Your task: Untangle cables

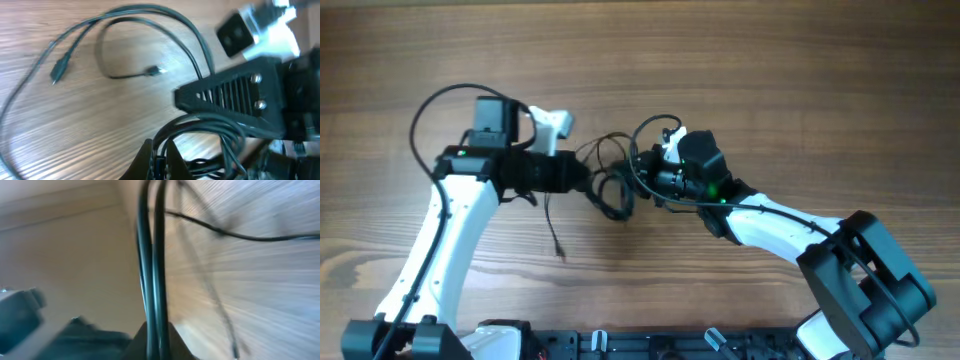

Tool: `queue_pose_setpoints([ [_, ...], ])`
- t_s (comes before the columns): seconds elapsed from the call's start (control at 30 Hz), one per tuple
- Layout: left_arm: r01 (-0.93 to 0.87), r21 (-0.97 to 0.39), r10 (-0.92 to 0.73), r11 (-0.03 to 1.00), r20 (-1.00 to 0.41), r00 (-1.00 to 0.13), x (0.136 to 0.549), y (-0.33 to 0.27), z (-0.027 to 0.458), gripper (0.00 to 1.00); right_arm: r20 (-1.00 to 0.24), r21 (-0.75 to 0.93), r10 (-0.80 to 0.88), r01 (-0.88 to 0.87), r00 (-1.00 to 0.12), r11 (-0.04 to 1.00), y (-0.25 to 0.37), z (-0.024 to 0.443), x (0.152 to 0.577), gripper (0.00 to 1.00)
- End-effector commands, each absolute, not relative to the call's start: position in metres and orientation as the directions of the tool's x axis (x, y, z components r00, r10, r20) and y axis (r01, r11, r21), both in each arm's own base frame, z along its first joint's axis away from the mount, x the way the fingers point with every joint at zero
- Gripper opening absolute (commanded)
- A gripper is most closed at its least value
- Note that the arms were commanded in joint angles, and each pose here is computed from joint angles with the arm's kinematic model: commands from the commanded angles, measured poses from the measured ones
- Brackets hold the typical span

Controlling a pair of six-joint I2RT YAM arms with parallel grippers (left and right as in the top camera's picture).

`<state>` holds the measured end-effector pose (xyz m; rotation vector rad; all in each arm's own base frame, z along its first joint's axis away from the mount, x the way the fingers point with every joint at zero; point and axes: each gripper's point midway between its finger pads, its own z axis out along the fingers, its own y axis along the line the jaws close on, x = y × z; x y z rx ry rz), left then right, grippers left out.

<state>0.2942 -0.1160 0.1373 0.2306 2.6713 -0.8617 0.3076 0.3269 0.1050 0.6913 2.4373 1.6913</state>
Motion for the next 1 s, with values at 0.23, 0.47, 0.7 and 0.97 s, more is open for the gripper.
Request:
queue_pose_setpoints([
  [0.23, 0.189, -0.558, -0.064, 0.808, -0.403, -0.913, 0.301, -0.089, 0.159, 0.04, -0.100, 0.769, 0.451, 0.219, -0.887, 0.601, 0.284, 0.046, 0.314, 1.00],
  [0.47, 0.156, -0.516, -0.065, 0.842, -0.383, -0.921, 0.298, -0.081, 0.152, 0.04, -0.081, 0.765, 0.506, 0.272, -0.859, 0.584, 0.237, 0.056, 0.335, 1.00],
  [0.7, 0.165, -0.536, -0.065, 0.828, -0.383, -0.921, 0.298, -0.084, 0.154, 0.04, -0.282, 0.915, 0.153, -0.218, -0.947, 0.339, 0.273, 0.141, 0.317, 0.97],
  [0.97, 0.195, -0.618, -0.069, 0.762, -0.376, -0.924, 0.294, -0.099, 0.165, 0.04, -0.325, 0.846, 0.156, -0.213, -0.933, 0.489, 0.321, 0.114, 0.292, 0.85],
])
